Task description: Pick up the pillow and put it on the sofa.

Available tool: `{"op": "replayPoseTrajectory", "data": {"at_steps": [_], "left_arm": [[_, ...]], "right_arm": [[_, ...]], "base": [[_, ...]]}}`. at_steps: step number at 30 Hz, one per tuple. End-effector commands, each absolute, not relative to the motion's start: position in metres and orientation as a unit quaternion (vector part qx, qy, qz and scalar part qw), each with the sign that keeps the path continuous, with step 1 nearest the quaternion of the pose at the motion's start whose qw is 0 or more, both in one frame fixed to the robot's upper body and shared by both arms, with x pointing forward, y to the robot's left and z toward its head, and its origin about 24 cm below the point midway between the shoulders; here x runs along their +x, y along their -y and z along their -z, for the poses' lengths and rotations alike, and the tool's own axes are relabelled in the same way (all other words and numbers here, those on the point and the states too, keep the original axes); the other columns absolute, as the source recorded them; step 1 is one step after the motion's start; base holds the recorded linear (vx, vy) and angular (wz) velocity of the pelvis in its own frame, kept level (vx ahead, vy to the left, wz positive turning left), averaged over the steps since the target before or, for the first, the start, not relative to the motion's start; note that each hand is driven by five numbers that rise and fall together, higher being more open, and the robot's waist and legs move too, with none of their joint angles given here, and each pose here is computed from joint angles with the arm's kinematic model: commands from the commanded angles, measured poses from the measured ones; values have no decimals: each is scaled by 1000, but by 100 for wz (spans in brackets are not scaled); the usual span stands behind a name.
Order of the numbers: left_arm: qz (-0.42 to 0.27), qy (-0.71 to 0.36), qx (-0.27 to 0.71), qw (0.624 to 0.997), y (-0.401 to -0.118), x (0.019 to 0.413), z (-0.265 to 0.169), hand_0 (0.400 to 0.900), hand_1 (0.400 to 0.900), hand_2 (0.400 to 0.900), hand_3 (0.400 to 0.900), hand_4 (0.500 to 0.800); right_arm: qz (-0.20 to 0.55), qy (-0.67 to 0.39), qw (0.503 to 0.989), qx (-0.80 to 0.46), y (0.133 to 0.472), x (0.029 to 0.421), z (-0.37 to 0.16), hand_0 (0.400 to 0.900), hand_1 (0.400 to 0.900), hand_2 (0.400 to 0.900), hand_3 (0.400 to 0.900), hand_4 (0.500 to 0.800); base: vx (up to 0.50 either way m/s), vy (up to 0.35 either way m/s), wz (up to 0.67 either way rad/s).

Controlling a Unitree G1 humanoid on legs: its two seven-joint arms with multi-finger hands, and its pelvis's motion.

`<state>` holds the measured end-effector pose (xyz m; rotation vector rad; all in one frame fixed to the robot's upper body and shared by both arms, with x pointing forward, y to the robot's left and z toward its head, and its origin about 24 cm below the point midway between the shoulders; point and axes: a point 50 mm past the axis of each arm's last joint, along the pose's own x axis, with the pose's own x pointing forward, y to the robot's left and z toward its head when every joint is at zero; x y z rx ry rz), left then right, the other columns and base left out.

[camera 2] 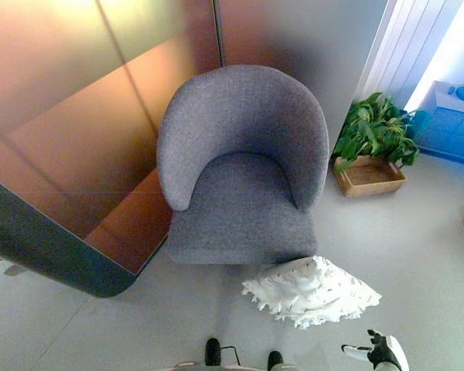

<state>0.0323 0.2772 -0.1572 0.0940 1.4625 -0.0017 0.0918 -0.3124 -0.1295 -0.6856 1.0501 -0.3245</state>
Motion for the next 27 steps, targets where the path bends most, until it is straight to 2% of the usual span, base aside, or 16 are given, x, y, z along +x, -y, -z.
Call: {"op": "replayPoseTrajectory", "data": {"at_steps": [1,12,19,27], "left_arm": [[-14,-663,70,745,-295,38,150,900,900,900,900,800],[-8,-650,57,758,-298,47,148,900,900,900,900,800],[-8,-612,38,790,-301,79,140,900,900,900,900,800],[-6,-582,32,813,-311,106,129,900,900,900,900,800]], "right_arm": [[165,-406,818,-372,319,131,110,900,900,900,900,800],[169,-354,831,-394,336,158,88,900,900,900,900,800],[168,-295,840,-423,348,197,58,900,900,900,900,800],[206,-218,837,-458,369,239,7,900,900,900,900,800]], "base": [[0,0,0],[15,-23,4],[-49,-31,5],[-80,-30,6]]}}
